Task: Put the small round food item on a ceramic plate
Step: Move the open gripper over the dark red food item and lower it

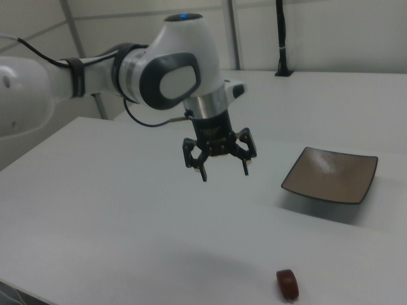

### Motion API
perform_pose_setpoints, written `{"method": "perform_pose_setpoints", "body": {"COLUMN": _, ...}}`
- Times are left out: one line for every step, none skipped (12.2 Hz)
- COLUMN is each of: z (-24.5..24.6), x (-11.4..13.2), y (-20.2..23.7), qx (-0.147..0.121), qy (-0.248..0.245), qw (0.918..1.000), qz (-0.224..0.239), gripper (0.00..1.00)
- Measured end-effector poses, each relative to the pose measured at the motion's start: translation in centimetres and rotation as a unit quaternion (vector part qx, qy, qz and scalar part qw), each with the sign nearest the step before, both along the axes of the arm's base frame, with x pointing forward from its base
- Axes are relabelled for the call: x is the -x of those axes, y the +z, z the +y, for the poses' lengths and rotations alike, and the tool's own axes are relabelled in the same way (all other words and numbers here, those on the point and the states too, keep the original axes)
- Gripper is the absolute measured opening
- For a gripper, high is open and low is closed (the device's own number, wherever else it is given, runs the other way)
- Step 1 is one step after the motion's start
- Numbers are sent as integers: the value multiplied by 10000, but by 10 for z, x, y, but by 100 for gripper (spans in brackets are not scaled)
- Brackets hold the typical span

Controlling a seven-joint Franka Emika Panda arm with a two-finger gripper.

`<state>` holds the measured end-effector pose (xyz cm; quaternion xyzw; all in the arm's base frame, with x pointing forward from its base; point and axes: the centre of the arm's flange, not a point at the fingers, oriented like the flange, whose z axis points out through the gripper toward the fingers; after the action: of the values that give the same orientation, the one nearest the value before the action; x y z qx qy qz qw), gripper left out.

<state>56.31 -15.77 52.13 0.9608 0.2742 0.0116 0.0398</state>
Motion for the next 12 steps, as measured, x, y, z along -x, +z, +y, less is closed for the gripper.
{"method": "perform_pose_setpoints", "body": {"z": -13, "x": 0, "y": -12, "qx": 3, "qy": 65, "qw": 9999, "qz": 78, "gripper": 100}}
{"method": "perform_pose_setpoints", "body": {"z": -26, "x": 1, "y": -23, "qx": -4, "qy": 43, "qw": 9999, "qz": 162, "gripper": 100}}
{"method": "perform_pose_setpoints", "body": {"z": -39, "x": 1, "y": -35, "qx": -2, "qy": 40, "qw": 9997, "qz": 222, "gripper": 100}}
{"method": "perform_pose_setpoints", "body": {"z": -51, "x": 1, "y": -47, "qx": 16, "qy": 67, "qw": 9997, "qz": 244, "gripper": 100}}
{"method": "perform_pose_setpoints", "body": {"z": -64, "x": 3, "y": -63, "qx": 36, "qy": 110, "qw": 9996, "qz": 273, "gripper": 100}}
{"method": "perform_pose_setpoints", "body": {"z": -78, "x": 8, "y": -79, "qx": 52, "qy": 128, "qw": 9995, "qz": 300, "gripper": 100}}
{"method": "perform_pose_setpoints", "body": {"z": -90, "x": 13, "y": -95, "qx": 51, "qy": 111, "qw": 9993, "qz": 350, "gripper": 100}}
{"method": "perform_pose_setpoints", "body": {"z": -98, "x": 16, "y": -108, "qx": 50, "qy": 86, "qw": 9992, "qz": 386, "gripper": 100}}
{"method": "perform_pose_setpoints", "body": {"z": -104, "x": 17, "y": -119, "qx": 59, "qy": 57, "qw": 9992, "qz": 396, "gripper": 100}}
{"method": "perform_pose_setpoints", "body": {"z": -109, "x": 17, "y": -130, "qx": 85, "qy": 31, "qw": 9993, "qz": 369, "gripper": 100}}
{"method": "perform_pose_setpoints", "body": {"z": -114, "x": 18, "y": -141, "qx": 143, "qy": 16, "qw": 9994, "qz": 328, "gripper": 100}}
{"method": "perform_pose_setpoints", "body": {"z": -119, "x": 21, "y": -152, "qx": 211, "qy": 19, "qw": 9993, "qz": 314, "gripper": 100}}
